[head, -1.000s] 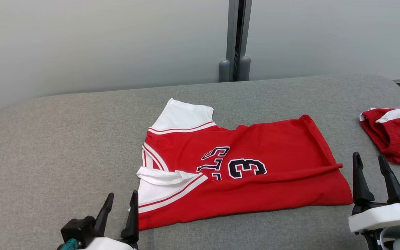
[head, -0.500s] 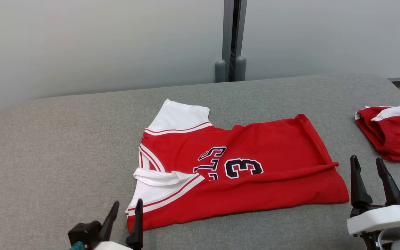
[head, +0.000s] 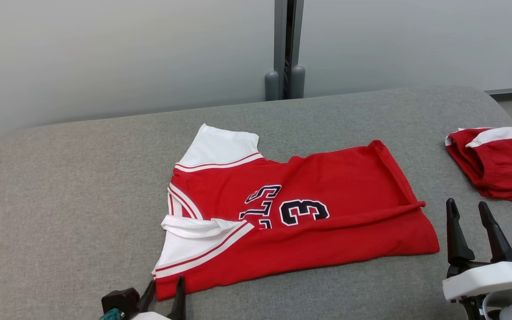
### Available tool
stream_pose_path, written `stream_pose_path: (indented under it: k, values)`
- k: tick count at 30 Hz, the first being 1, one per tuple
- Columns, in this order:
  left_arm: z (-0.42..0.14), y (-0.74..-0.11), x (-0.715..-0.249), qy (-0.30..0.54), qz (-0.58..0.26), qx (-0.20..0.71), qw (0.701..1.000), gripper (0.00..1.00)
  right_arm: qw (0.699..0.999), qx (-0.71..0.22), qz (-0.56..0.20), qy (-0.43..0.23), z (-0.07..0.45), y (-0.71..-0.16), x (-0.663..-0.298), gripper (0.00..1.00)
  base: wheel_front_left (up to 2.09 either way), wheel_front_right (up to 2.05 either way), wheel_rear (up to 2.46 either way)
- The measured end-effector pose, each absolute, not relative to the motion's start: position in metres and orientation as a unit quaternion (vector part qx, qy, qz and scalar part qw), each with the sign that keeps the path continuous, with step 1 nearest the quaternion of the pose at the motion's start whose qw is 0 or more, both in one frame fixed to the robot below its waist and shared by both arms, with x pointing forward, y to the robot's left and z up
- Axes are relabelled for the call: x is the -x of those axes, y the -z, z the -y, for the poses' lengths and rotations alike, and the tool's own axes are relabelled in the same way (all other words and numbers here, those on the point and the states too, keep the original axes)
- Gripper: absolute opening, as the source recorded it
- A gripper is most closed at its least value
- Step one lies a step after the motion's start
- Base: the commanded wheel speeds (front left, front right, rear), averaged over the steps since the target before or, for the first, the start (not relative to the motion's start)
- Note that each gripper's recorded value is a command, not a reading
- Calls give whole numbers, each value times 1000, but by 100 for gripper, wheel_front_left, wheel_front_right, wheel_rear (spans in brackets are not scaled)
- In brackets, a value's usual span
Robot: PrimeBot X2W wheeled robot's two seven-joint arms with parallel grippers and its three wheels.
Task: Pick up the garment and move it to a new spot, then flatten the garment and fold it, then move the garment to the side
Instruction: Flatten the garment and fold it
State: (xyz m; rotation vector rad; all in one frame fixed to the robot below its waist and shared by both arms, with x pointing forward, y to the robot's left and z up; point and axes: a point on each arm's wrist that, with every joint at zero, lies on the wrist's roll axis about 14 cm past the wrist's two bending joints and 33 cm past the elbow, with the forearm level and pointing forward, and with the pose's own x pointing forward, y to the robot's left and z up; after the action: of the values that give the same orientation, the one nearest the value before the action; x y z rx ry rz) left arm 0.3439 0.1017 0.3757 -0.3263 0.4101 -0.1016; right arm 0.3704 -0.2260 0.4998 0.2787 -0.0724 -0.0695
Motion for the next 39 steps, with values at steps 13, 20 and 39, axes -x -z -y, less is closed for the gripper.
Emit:
stream_pose_path:
  k: [13, 20, 39]
  values:
    - [-86, -360, -342, 70, -241, 164, 954, 100, 989, -140, 29, 46, 232, -495, -367, 100, 0, 0, 0]
    - [-82, -358, -342, 79, -247, 167, 951, 0, 988, -144, 12, 57, 237, -482, -364, 100, 0, 0, 0]
    - [-91, -355, -345, 95, -242, 140, 955, 0, 957, -243, -135, 83, 218, -394, -379, 100, 0, 0, 0]
